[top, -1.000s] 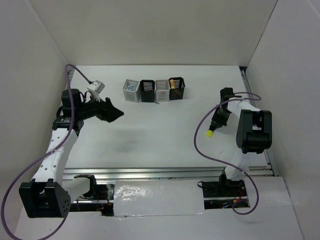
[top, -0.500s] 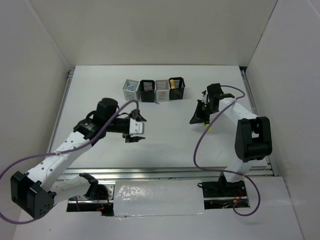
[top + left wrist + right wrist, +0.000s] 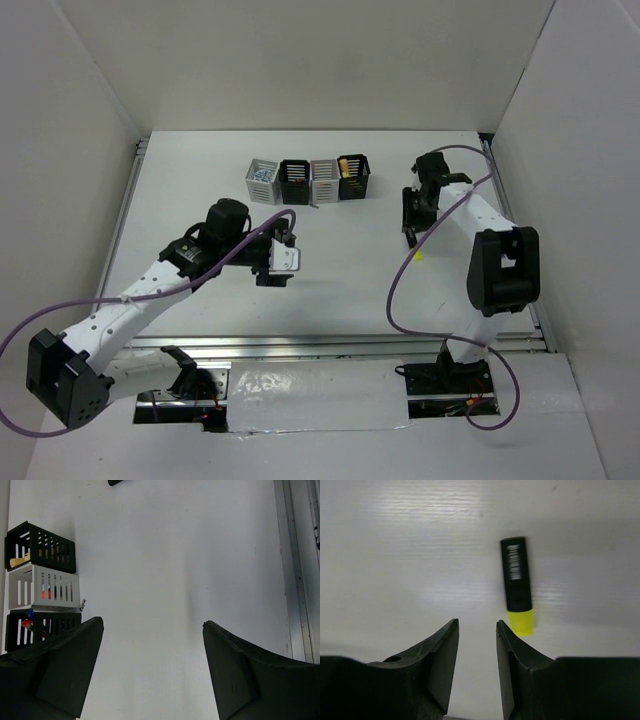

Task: Sort the stationery into containers
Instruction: Pick up the pen from the center of the board.

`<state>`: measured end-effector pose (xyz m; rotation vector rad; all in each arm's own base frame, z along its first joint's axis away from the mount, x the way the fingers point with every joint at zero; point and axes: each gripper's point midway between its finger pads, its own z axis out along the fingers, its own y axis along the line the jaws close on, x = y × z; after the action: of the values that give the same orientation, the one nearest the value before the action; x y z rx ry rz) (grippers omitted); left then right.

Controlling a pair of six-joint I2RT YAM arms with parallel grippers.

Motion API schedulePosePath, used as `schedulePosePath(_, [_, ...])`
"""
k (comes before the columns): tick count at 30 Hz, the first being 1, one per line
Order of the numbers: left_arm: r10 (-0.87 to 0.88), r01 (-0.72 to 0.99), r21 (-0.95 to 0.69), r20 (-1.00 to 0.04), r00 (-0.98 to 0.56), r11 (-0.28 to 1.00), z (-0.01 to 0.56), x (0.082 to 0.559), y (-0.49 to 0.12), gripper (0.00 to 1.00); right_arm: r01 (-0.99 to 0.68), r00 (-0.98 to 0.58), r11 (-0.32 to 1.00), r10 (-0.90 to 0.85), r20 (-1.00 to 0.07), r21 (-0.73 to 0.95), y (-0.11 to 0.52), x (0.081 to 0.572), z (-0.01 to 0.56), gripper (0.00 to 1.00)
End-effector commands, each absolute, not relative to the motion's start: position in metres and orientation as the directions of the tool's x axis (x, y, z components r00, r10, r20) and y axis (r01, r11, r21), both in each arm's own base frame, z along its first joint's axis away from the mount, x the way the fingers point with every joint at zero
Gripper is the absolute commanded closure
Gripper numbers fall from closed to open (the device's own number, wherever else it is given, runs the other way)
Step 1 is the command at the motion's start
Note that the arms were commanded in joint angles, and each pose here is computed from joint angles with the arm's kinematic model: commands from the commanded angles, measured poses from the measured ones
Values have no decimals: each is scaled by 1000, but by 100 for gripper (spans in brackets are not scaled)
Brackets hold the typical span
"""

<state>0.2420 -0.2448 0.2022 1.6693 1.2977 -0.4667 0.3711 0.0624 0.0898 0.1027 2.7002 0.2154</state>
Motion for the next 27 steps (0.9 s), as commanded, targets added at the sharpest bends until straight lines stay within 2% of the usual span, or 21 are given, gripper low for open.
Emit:
schedulePosePath(1, [520,892,450,-769,371,30,217,238,-244,6,23,-919,998,-4,-394,-63,23,379,71,57])
schedulePosePath(5, [526,893,449,-768,366,33,214,235,-241,6,-7,-947,997,-33,-321,-82,21,380,45,57])
schedulePosePath(10, [533,890,456,-758,376,20,210,233,-240,6,-13,-946,996,-39,-321,-84,19,389,39,55])
schedulePosePath(14, [534,891,454,-757,377,15,207,232,-240,5,-56,-959,996,-73,-273,-68,19,390,30,55])
schedulePosePath(20, [532,894,449,-758,376,8,203,231,-241,5,-84,-971,995,-94,-218,-55,23,388,23,64])
schedulePosePath(27, [527,898,440,-760,381,-16,197,228,-248,5,-42,-989,999,-46,-138,-35,26,382,19,58])
